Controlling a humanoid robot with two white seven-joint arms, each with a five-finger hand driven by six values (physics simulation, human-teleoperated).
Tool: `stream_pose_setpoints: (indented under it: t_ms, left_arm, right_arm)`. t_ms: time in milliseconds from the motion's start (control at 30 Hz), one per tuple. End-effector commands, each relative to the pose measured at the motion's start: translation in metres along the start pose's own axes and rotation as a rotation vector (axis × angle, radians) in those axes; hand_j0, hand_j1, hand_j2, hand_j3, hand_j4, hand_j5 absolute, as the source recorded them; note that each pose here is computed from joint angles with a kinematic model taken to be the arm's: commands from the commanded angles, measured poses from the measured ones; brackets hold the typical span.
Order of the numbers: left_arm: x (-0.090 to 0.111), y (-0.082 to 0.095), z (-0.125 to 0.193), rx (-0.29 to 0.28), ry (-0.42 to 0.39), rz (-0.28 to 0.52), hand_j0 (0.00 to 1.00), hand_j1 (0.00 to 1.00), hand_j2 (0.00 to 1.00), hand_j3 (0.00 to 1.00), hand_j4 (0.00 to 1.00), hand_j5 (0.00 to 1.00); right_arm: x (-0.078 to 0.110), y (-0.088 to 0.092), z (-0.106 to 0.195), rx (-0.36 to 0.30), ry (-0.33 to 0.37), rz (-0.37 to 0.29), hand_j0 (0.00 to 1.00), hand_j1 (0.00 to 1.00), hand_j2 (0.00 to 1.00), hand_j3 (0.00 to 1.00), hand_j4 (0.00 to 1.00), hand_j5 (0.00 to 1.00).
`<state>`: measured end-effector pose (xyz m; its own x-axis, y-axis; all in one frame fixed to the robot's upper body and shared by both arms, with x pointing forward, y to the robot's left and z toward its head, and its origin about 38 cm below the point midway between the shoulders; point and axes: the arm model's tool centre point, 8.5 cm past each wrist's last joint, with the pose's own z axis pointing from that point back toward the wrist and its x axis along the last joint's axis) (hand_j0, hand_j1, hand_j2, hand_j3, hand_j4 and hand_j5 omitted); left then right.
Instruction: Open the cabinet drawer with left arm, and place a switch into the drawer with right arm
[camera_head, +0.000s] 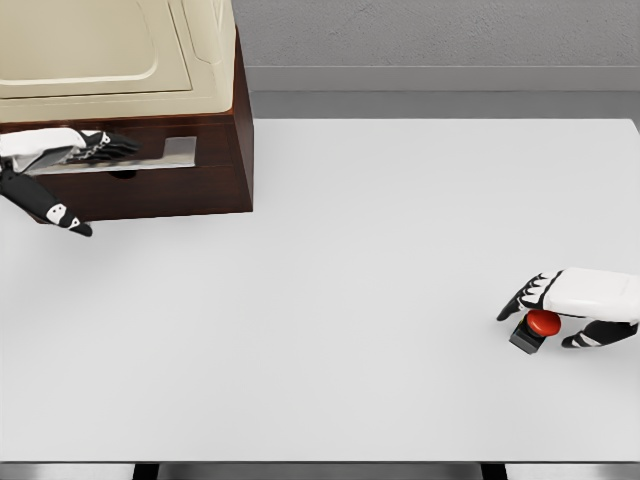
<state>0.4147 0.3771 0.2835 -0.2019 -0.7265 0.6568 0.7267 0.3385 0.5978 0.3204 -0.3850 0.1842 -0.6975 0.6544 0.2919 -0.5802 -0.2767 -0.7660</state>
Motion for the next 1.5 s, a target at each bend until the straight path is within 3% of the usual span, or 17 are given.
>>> stream_pose_setpoints:
  t_ms: [0,633,1033,1467]
  left_arm:
    - [0.003,0.005,0.003,0.013,-0.002,-0.010,1.00,1.00,1.00,1.00,1.00,1.00]
    - [0.000,-0.005,0.001,-0.010,-0.019,0.038,1.00,1.00,1.00,1.00,1.00,1.00]
    - [0.001,-0.017,0.001,-0.042,-0.030,0.056,1.00,1.00,1.00,1.00,1.00,1.00]
    - [0.009,-0.013,0.022,-0.037,-0.045,0.132,1.00,1.00,1.00,1.00,1.00,1.00]
  right_arm:
    - [0.001,-0.001,0.000,-0.003,-0.003,0.000,0.81,0.81,0.81,0.81,0.81,0.81]
    - [0.009,-0.001,-0.004,-0.001,-0.028,0.008,0.82,0.82,0.82,0.82,0.82,0.82]
    - [0.008,-0.001,-0.003,0.001,-0.025,0.006,0.72,0.72,0.72,0.72,0.72,0.72]
    - [0.008,-0.002,-0.002,-0.002,-0.022,0.009,0.61,0.61,0.61,0.61,0.61,0.61]
